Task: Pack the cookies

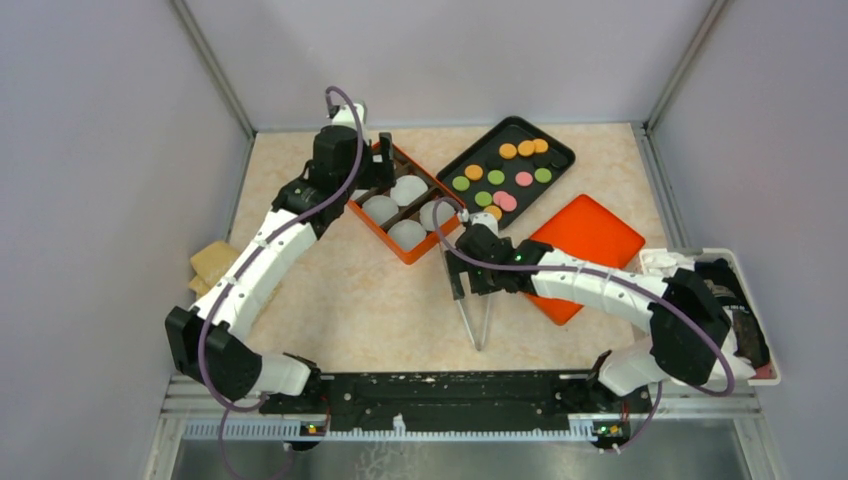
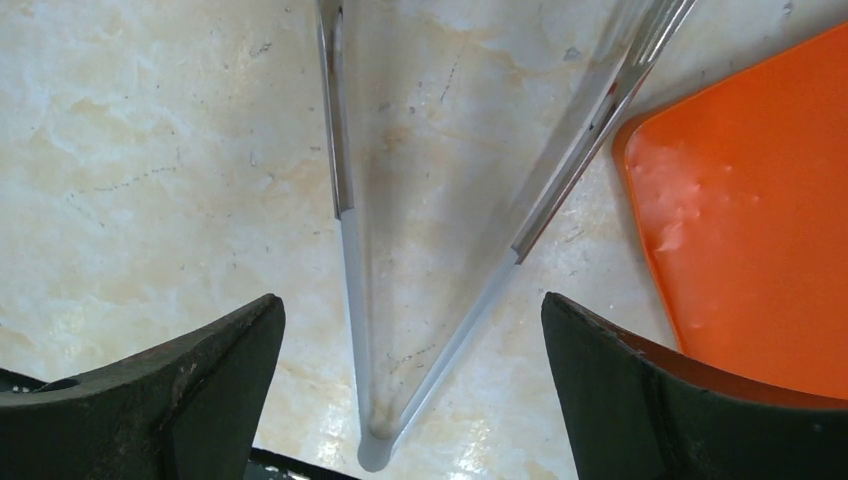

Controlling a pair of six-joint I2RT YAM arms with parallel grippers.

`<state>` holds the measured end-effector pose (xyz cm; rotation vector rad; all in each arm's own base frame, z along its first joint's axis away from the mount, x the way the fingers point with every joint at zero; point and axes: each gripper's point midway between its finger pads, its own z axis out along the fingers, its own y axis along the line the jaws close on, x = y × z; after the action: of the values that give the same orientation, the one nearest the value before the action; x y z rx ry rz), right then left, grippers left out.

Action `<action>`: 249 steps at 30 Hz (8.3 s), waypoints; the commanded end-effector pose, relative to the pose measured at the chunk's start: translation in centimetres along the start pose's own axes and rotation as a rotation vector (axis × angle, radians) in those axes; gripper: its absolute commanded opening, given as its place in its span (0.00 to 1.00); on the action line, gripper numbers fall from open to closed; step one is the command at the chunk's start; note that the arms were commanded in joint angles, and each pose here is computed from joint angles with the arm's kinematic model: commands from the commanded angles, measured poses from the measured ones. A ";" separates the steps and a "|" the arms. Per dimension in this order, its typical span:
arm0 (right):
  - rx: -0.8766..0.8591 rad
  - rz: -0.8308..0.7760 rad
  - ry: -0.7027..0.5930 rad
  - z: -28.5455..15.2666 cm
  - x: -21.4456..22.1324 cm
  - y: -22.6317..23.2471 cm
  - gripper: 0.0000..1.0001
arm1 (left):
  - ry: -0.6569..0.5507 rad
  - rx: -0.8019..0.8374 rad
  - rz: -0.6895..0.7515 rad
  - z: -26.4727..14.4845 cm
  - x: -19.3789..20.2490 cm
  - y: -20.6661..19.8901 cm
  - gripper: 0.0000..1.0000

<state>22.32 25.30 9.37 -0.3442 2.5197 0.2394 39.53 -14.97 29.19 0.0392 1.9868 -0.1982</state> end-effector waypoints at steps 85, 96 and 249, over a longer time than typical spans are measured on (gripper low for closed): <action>0.353 0.029 -0.254 -0.7 -20.6 -8.1 0.44 | 0.064 0.112 -0.068 0.5 3.2 -2.0 0.97; 0.334 0.019 -0.235 2.9 -24.3 -9.4 0.46 | 0.088 0.076 -0.048 1.9 3.9 -1.6 0.97; 0.133 0.083 -0.120 5.3 -21.9 -8.5 0.00 | 0.136 0.061 -0.160 -3.9 8.4 -4.9 0.89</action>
<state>43.98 20.18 7.92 -0.1322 2.6207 -0.0235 30.06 -20.54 18.63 0.0540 2.2903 -0.3582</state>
